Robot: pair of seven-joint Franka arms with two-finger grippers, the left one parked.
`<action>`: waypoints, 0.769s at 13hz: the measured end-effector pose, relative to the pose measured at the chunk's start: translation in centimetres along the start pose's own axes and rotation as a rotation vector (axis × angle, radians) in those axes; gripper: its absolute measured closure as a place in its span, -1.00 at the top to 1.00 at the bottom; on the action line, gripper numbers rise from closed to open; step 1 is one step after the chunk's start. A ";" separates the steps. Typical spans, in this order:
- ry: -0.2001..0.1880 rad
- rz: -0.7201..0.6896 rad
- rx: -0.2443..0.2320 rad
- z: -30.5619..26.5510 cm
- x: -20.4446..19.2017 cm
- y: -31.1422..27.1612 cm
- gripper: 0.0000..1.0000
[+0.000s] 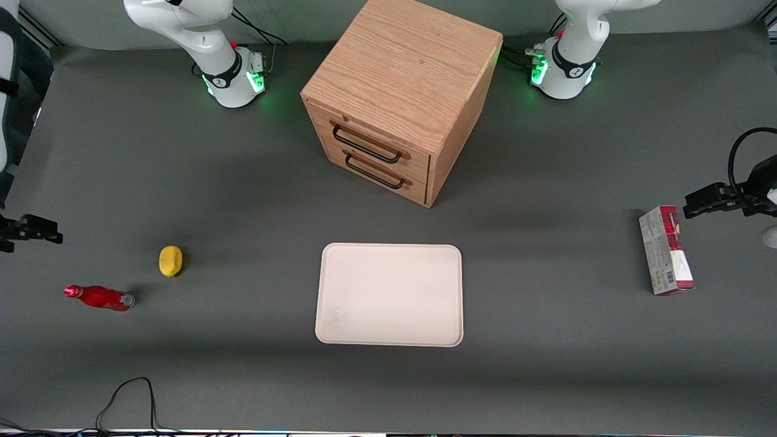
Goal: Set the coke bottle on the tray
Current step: 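Move the right gripper down over the red Coca-Cola bottle, then close the right gripper around the bottle's cap end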
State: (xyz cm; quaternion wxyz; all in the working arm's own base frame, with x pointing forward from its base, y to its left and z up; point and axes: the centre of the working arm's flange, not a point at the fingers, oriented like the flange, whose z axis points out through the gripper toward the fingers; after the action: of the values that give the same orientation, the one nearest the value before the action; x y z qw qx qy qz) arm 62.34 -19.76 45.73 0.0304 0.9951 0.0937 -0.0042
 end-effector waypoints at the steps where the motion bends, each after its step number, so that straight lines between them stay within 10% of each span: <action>1: 0.002 -0.008 -0.007 1.5 0.6 0.1 1.00; 10: 0.085 -0.082 0.001 12.0 3.8 2.8 1.00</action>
State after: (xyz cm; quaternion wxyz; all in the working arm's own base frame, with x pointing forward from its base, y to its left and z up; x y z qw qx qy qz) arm 66.61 -22.54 33.88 0.0259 0.9897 0.1358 0.0370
